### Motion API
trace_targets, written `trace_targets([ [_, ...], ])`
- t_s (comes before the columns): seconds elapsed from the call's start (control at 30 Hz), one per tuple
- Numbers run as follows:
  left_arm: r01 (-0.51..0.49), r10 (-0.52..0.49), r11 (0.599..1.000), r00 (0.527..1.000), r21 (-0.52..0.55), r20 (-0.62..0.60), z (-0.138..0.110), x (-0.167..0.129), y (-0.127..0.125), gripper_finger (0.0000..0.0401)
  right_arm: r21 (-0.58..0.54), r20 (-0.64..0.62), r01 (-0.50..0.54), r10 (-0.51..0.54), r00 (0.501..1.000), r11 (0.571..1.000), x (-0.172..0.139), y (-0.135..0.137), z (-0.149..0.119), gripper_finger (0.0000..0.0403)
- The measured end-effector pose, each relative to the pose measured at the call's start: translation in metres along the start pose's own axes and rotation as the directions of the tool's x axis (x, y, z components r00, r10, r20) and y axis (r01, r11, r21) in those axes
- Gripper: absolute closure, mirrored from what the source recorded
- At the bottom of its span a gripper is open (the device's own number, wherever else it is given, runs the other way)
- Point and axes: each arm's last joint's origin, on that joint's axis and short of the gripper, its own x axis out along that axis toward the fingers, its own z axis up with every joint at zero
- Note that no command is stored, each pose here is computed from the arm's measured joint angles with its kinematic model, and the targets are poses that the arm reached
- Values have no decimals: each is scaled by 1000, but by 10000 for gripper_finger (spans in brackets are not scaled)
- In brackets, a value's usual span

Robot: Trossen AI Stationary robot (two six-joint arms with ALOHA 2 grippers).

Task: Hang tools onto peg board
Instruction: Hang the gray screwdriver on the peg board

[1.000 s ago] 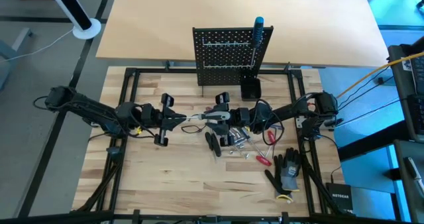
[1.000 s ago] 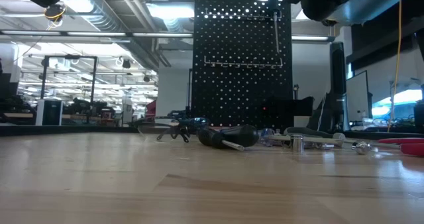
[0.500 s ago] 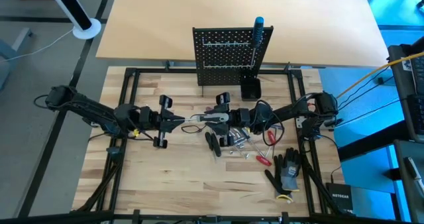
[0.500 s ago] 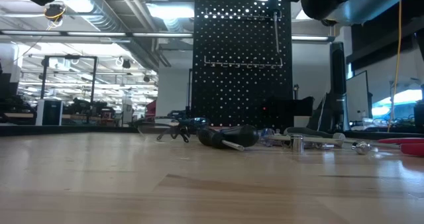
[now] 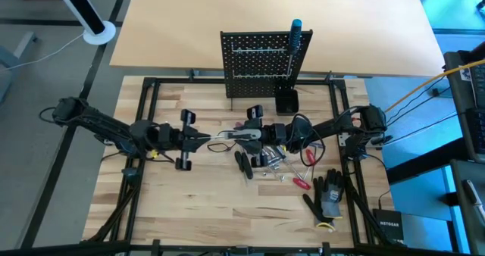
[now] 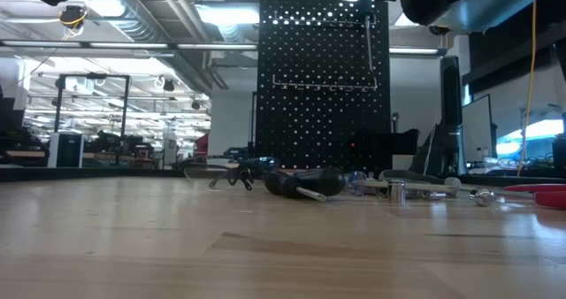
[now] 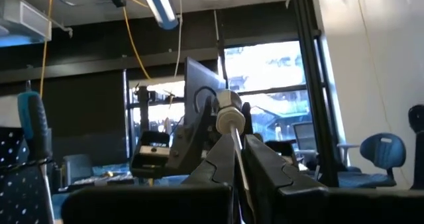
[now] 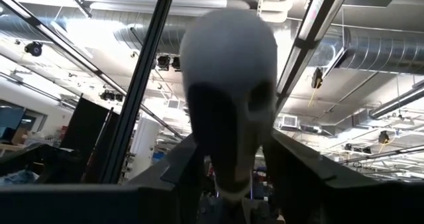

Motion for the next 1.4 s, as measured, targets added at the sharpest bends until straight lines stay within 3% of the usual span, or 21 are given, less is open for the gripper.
trace_targets([
  [0.2,-4,4,1000,1000,3,-6,-1,0,0,397,-4,-1,4,-4,1000,1000,0,0,0,316],
  [0.47,-1,2,1000,1000,24,-19,-2,0,0,389,-3,-3,19,-19,1000,1000,0,-1,0,316],
  [0.73,-1,1,1000,1000,15,-20,-2,0,0,342,-2,-8,35,-35,999,999,0,-1,0,315],
  [0.97,-16,14,1000,998,-25,-58,-6,1,5,275,2,1,62,-62,998,998,3,-4,13,313],
  [1.17,-32,33,999,987,6,-155,-14,0,10,232,-55,-75,138,-142,987,989,7,-9,27,311],
  [1.4,-176,207,976,935,132,-288,-6,-12,24,213,-157,-208,279,-308,928,947,10,-21,66,310],
])
